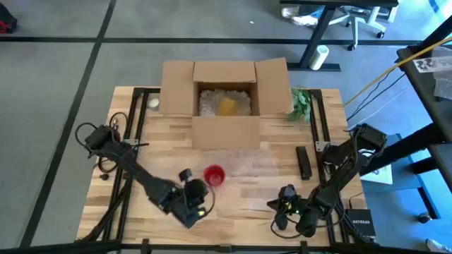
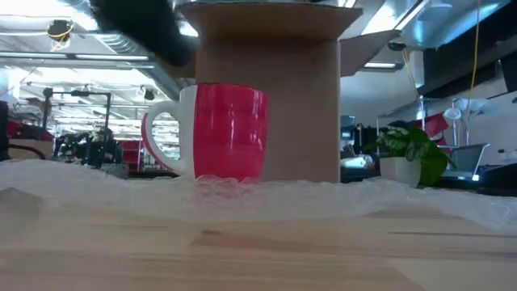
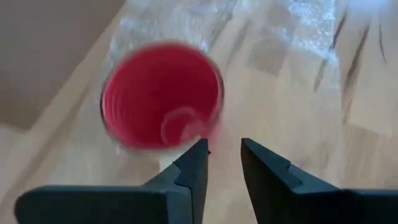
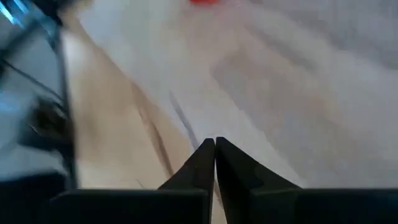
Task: Wrap mug
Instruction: Wrap the red mug with the transparent bubble wrap
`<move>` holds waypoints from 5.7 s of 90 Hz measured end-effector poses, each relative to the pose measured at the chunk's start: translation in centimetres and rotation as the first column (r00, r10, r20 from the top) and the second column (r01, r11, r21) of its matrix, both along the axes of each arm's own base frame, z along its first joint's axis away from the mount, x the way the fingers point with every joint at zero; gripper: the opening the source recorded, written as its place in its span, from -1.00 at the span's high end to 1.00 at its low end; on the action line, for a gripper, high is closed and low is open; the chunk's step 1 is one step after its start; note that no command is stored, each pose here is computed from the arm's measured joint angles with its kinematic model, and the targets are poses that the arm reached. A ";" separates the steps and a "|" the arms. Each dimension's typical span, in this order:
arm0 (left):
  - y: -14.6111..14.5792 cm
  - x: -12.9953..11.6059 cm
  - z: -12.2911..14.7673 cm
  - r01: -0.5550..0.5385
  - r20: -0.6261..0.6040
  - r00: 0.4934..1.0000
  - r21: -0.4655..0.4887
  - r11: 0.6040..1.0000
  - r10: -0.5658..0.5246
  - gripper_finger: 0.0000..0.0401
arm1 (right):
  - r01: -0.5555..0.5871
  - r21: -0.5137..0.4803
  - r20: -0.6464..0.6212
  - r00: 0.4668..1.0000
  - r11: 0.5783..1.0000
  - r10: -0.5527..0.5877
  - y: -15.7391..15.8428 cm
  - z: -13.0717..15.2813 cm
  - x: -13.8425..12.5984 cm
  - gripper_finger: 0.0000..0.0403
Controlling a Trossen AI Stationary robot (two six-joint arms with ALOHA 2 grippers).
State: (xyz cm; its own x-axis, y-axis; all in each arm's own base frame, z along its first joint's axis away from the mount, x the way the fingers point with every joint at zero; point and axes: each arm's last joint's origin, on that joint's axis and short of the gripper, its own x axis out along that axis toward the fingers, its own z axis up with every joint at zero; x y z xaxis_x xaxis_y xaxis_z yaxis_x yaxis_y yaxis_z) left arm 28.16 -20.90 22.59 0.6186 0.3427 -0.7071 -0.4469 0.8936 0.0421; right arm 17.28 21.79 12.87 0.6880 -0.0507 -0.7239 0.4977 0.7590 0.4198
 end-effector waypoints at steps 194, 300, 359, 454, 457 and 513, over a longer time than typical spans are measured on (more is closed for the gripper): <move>5.2 -15.2 -9.5 0.182 0.437 0.896 -0.193 0.964 -0.081 0.61 | 0.046 -0.271 -0.096 0.993 0.961 -0.074 2.2 -0.8 -2.8 0.33; 4.5 -14.7 -8.7 0.223 0.501 0.861 -0.223 0.949 -0.084 0.61 | -0.220 -0.551 0.201 0.901 0.805 0.384 -6.9 9.4 18.5 1.00; 4.3 -14.8 -8.5 0.241 0.510 0.854 -0.216 0.946 -0.100 0.61 | -0.589 -0.258 0.201 0.743 0.766 0.638 -9.8 9.8 25.1 0.95; 4.3 -14.8 -8.5 0.248 0.504 0.858 -0.244 0.937 -0.096 0.61 | -0.557 -0.232 -0.050 0.826 0.797 0.562 -11.2 12.6 24.5 0.99; 4.3 -14.8 -8.5 0.248 0.504 0.858 -0.244 0.937 -0.096 0.61 | -0.553 -0.219 -0.065 0.831 0.804 0.553 -11.2 12.3 24.5 0.99; 2.9 -15.9 -7.7 0.291 0.562 0.819 -0.241 0.926 -0.112 0.61 | -0.585 -0.068 -0.297 0.785 0.808 0.543 -12.3 9.6 27.5 1.00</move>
State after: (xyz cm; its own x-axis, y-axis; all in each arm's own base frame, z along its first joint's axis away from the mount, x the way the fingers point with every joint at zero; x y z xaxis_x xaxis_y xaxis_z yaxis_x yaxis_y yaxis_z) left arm 12.21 -18.02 14.86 0.9558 -0.0072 -0.2940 -0.1265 0.8923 -0.4333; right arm 44.80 9.46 22.45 0.4224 0.1684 -0.8906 0.0323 0.9792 0.2005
